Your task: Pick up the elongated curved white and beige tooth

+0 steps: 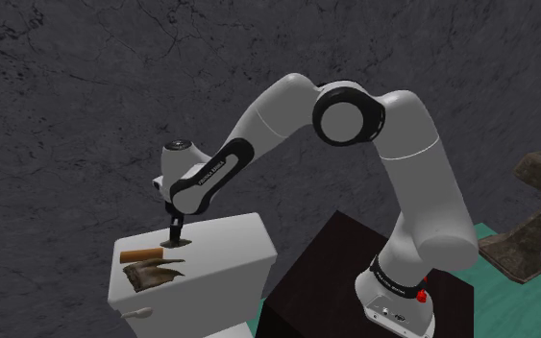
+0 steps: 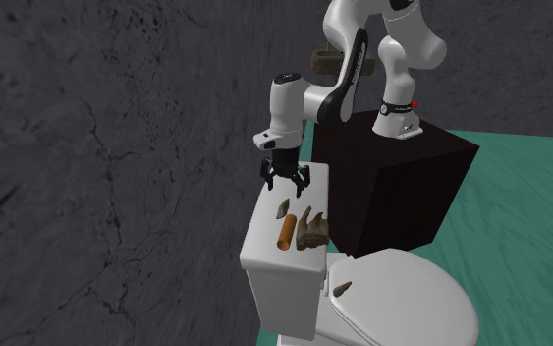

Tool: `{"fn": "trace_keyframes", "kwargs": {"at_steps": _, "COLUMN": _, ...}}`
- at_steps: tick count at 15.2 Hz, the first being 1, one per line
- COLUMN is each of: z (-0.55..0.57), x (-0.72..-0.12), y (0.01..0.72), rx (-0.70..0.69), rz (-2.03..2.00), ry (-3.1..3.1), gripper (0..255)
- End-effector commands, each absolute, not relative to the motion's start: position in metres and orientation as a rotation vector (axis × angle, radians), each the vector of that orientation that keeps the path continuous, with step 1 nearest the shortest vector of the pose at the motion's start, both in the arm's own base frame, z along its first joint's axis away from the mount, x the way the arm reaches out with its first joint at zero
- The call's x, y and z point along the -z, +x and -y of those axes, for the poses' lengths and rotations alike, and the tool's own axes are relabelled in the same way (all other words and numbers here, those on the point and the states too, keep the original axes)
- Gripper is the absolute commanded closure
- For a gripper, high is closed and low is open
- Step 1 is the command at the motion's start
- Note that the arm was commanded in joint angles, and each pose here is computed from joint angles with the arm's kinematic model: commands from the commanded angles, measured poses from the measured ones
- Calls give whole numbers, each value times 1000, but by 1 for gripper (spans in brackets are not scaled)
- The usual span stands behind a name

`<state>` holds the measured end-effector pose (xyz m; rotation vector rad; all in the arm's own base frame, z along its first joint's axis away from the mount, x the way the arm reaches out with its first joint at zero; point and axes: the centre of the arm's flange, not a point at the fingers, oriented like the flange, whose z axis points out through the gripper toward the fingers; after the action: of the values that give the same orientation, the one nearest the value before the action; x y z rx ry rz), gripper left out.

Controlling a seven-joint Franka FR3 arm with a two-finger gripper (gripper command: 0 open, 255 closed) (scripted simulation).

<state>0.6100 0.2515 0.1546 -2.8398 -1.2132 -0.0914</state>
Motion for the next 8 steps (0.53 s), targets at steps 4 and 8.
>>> {"fn": "trace_keyframes", "kwargs": {"at_steps": 4, "z": -264, "x": -122, "y": 613, "rx": 91, "rz": 1250, "ry": -2818, "gripper": 0}}
{"fn": "trace_keyframes", "kwargs": {"at_steps": 8, "z": -264, "x": -101, "y": 613, "rx": 91, "rz": 1250, "ry": -2818, "gripper": 0}}
